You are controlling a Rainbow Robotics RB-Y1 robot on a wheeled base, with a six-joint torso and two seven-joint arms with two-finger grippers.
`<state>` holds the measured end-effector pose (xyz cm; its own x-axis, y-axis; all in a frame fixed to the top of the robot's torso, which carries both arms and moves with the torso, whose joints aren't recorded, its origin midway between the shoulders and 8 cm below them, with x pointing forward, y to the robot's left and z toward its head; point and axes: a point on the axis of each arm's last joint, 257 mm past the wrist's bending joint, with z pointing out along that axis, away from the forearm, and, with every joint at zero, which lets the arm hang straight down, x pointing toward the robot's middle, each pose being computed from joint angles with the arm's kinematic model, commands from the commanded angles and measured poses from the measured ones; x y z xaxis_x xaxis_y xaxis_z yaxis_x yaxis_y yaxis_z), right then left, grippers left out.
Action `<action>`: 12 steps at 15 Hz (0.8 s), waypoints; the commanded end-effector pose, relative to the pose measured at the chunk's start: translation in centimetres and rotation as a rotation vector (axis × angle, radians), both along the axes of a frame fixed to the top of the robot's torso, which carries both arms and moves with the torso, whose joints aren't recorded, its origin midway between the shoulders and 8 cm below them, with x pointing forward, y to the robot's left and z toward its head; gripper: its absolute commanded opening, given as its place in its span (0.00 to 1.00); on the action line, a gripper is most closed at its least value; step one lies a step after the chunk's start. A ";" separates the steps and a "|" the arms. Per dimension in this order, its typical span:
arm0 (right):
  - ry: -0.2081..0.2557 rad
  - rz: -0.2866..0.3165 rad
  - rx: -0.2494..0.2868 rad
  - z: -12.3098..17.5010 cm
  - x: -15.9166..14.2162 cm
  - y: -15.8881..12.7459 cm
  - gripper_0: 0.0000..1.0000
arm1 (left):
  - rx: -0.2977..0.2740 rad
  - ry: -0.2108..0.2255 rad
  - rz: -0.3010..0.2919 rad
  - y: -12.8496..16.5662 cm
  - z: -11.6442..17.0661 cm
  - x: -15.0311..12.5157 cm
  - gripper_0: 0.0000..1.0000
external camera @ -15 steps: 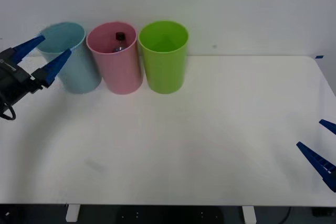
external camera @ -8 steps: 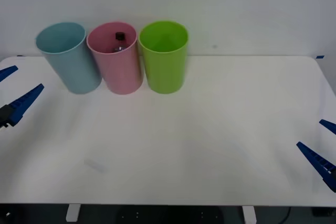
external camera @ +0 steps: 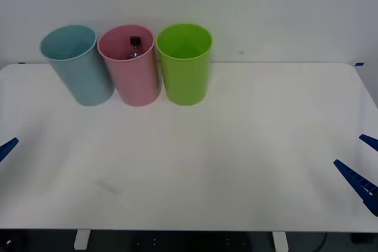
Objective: Grasp the object on the table and drop it into the matching bin: aluminum can to the light blue bin, PET bottle to the pink bin.
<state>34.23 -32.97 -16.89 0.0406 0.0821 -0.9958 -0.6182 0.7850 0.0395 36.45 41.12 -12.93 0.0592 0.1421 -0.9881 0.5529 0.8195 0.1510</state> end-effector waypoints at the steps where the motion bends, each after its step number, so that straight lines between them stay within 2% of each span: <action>1: 0.000 0.000 0.000 0.0 0.0 0.0 1.00 | 0.019 0.035 0.012 1.0 -1.3 -2.0 1.00; 7: 0.000 0.000 0.000 0.0 0.0 0.0 1.00 | -0.008 0.096 0.023 1.6 -3.4 -5.4 1.00; 12: 0.000 0.000 0.000 0.0 0.0 0.0 1.00 | -0.015 0.119 0.024 1.6 -4.1 -6.1 1.00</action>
<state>34.22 -32.97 -16.89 0.0406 0.0821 -0.9958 -0.6182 0.7850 0.0395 30.38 42.71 -17.02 -0.0606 0.1280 -0.9899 0.5456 0.8347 0.0746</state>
